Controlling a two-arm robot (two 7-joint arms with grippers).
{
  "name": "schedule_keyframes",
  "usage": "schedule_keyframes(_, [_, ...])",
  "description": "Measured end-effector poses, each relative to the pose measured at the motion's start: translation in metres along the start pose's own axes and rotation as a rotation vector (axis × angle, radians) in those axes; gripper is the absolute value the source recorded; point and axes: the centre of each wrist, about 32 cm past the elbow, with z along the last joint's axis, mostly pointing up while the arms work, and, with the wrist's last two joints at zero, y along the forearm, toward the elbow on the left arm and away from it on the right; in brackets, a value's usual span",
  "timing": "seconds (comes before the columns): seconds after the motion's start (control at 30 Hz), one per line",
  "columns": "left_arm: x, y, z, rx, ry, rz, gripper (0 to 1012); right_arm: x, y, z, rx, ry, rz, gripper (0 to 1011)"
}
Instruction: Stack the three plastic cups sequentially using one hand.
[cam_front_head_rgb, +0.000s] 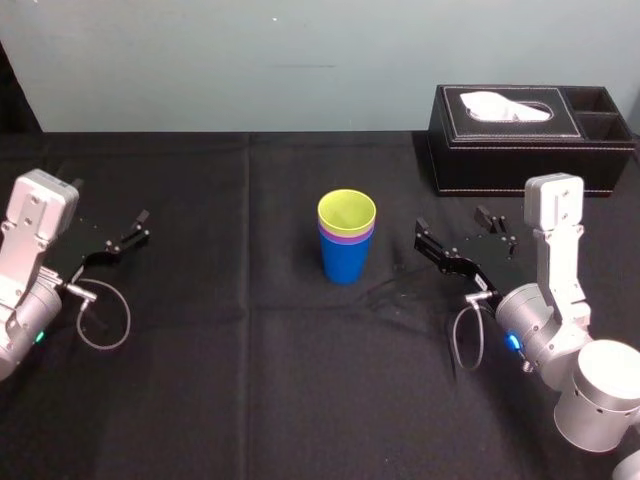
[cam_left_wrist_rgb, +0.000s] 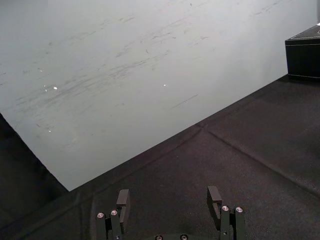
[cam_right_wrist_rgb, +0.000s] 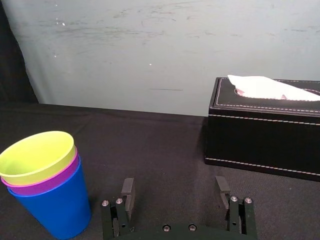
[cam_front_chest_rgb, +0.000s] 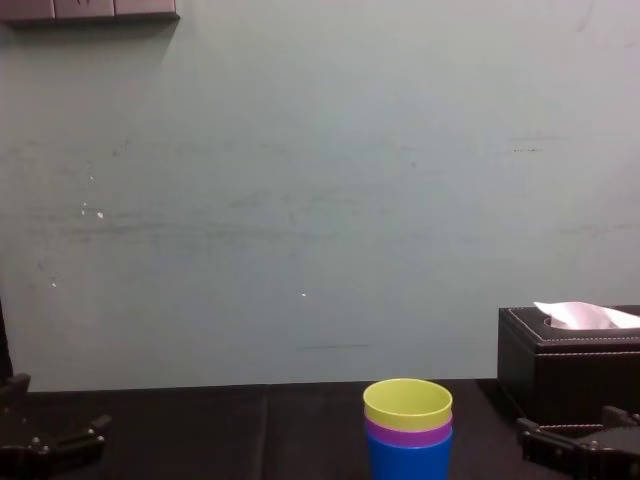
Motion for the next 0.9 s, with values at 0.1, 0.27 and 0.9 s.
schedule_keyframes(0.1, [0.0000, 0.0000, 0.0000, 0.000, 0.000, 0.000, 1011, 0.0000, 0.0000, 0.0001, 0.000, -0.001, 0.000, 1003])
schedule_keyframes(0.27, [0.0000, 0.0000, 0.0000, 0.000, 0.000, 0.000, 1011, -0.0002, 0.0000, 0.0001, -0.001, -0.002, 0.000, 1003])
schedule_keyframes(0.9, [0.0000, 0.0000, 0.0000, 0.000, 0.000, 0.000, 1011, -0.0003, 0.0000, 0.0001, -0.001, -0.002, -0.001, 1003])
